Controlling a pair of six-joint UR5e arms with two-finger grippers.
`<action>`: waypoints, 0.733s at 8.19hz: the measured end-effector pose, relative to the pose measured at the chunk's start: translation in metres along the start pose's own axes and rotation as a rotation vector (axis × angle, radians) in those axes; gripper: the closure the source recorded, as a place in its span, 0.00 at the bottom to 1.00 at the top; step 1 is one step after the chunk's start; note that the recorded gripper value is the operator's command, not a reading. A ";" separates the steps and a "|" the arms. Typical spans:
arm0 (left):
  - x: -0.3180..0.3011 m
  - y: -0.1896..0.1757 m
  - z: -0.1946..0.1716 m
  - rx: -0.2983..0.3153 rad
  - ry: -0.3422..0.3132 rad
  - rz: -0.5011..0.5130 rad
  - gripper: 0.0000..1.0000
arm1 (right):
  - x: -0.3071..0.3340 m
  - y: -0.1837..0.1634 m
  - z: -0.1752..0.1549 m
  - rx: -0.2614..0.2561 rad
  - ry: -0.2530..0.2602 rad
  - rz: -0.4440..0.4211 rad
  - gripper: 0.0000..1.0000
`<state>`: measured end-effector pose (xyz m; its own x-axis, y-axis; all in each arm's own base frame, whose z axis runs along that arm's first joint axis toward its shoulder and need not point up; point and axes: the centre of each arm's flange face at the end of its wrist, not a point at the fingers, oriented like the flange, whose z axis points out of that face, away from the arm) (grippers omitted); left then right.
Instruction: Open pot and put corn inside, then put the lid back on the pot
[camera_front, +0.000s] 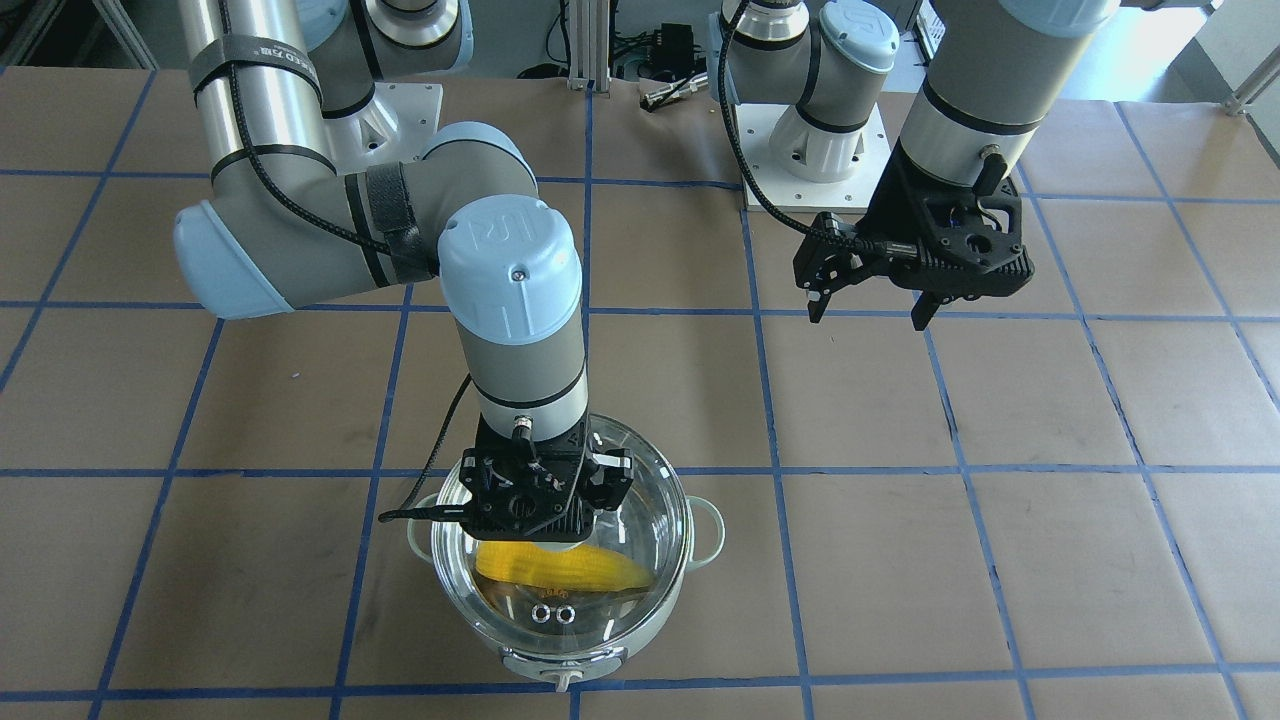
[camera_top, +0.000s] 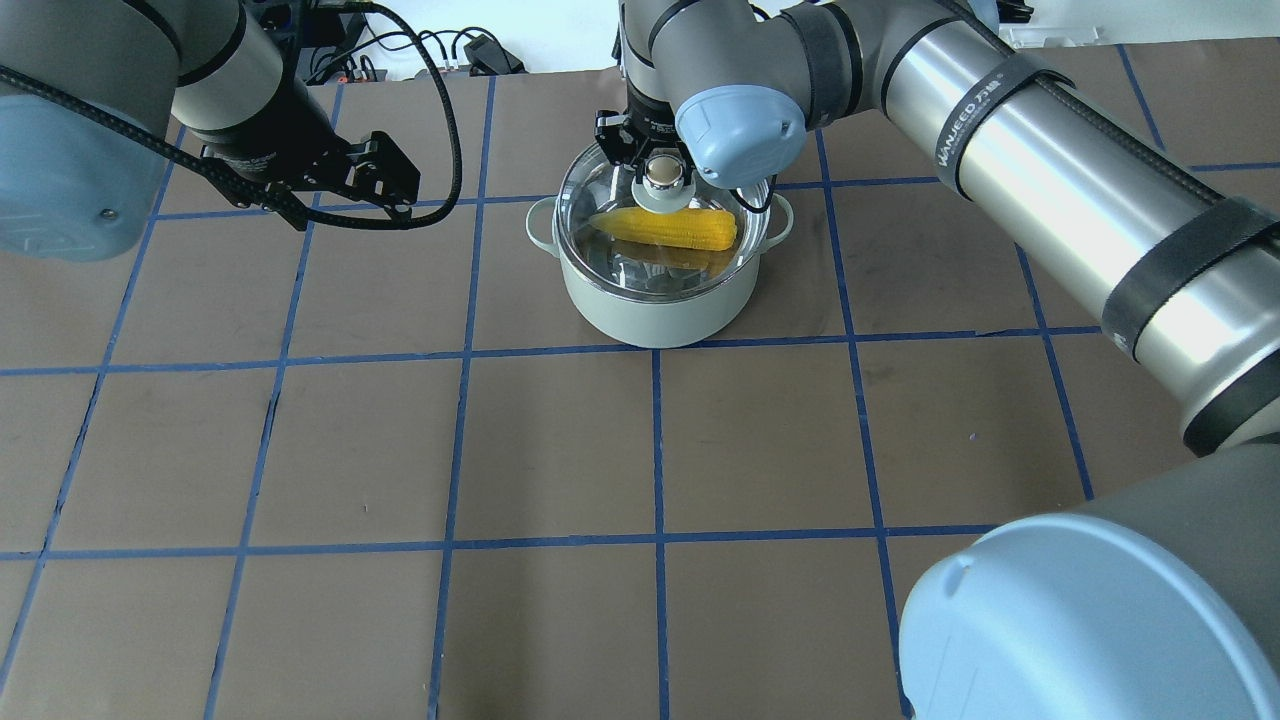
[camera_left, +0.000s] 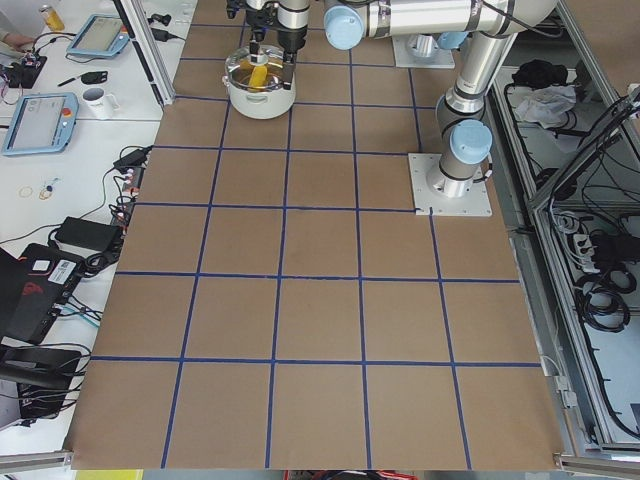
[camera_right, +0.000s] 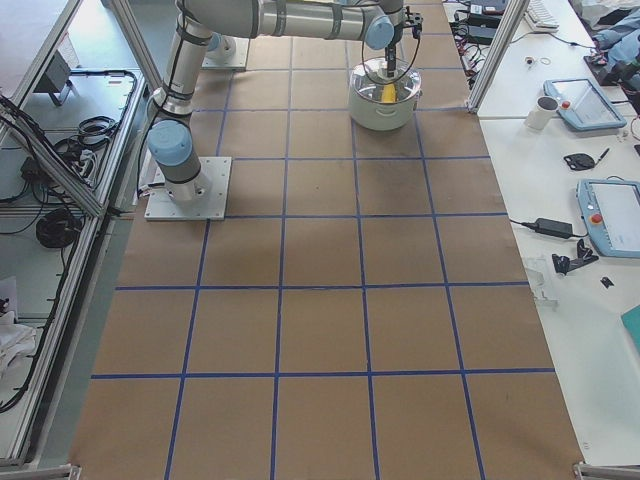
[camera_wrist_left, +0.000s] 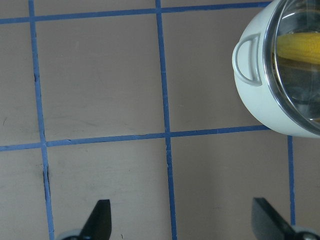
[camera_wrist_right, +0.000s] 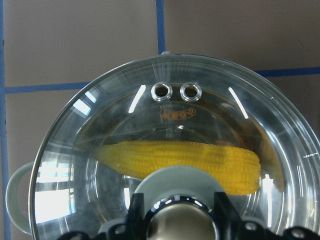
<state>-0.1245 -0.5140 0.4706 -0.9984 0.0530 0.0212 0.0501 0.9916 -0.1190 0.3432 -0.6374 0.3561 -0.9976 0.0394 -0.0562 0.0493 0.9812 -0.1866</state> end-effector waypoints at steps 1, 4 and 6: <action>0.000 0.000 0.000 0.000 0.001 0.001 0.00 | 0.000 0.000 0.000 -0.001 -0.002 0.005 0.76; 0.000 0.000 0.000 0.000 0.001 0.001 0.00 | -0.001 0.000 0.001 -0.002 -0.003 0.000 0.76; 0.000 0.000 0.000 0.000 0.001 0.001 0.00 | -0.001 0.000 0.002 -0.003 -0.003 0.003 0.76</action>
<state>-0.1246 -0.5140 0.4704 -0.9983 0.0540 0.0223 0.0510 0.9916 -0.1188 0.3441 -0.6377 0.3538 -0.9974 0.0417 -0.0592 0.0519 0.9817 -0.1835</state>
